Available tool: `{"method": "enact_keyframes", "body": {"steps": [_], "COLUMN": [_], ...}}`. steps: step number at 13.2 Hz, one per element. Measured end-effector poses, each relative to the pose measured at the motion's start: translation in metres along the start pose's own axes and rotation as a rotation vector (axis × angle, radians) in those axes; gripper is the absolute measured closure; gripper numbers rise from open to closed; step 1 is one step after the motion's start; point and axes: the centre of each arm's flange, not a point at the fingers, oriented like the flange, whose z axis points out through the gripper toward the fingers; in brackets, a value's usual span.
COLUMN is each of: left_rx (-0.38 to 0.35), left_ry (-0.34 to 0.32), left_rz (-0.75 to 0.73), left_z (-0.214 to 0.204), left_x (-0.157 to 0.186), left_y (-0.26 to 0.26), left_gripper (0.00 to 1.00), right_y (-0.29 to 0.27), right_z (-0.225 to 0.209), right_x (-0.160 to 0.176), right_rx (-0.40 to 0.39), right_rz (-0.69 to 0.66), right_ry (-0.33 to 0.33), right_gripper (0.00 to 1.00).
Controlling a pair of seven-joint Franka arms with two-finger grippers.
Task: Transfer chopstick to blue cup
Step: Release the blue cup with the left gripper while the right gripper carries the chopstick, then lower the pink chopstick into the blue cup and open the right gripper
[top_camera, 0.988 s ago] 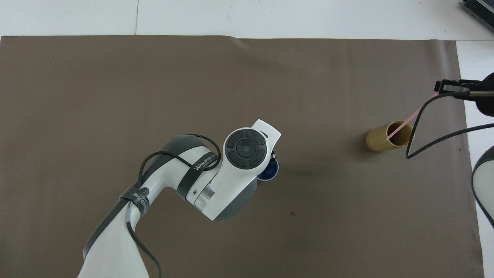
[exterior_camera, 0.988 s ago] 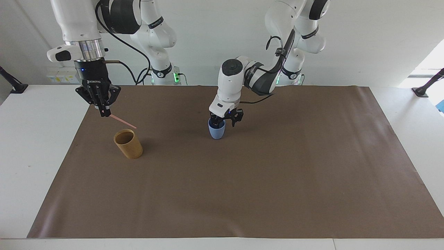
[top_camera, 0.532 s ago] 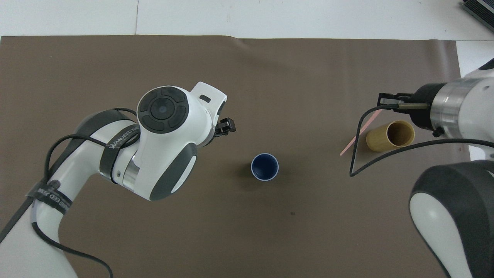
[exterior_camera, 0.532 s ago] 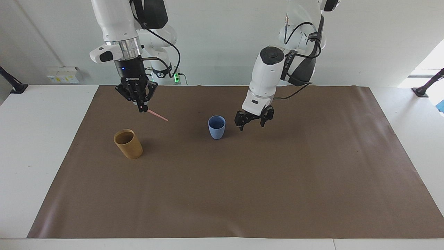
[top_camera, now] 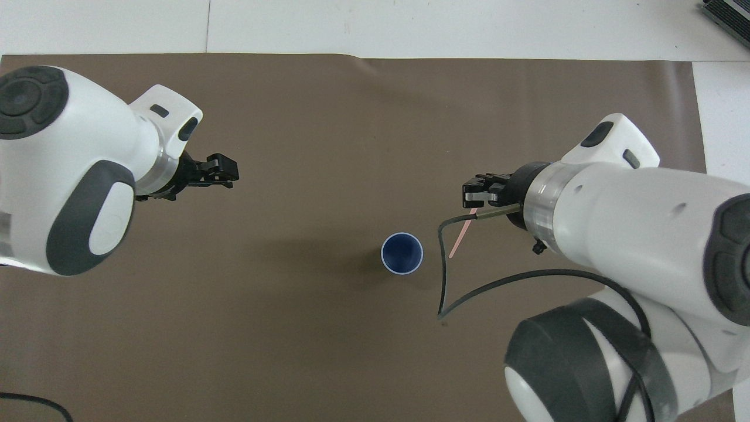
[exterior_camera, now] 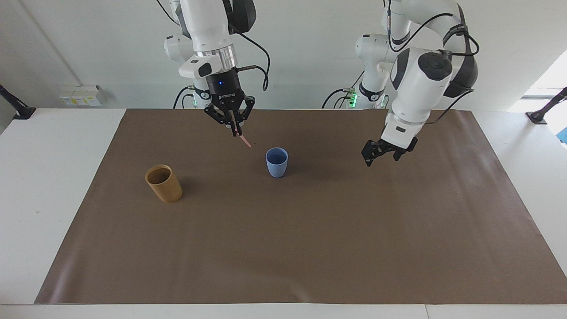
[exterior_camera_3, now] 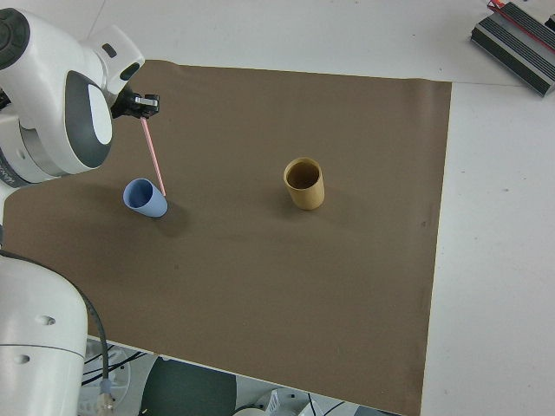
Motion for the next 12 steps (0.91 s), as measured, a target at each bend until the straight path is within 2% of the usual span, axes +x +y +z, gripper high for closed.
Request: {"method": "enact_keyframes", "body": {"steps": [4,6,9,12], "left_rx": [0.011,0.011,0.008,0.009], "left_ry": [-0.046,-0.060,-0.042,-0.033], "left_rz": [0.098,0.141,0.172,0.196], "left_z": [-0.026,-0.035,-0.057,-0.097], "left_x": [0.003,0.003,-0.004,-0.018], "left_y": [-0.078,-0.110,-0.128,-0.132], "left_gripper": [0.00,0.00,0.00,0.00], "right_y": [-0.034,-0.058,-0.082,-0.081], "right_z": [0.026,0.045,0.059,0.068], "right_x": [-0.001,-0.007,-0.019,-0.025], "right_rx": [0.047,0.068,0.082,0.076], "right_rz": [-0.052,-0.088,-0.128,-0.131], "right_ry": [0.042,0.033,0.007,-0.012], "right_gripper": [0.91,0.91,0.91,0.91]}}
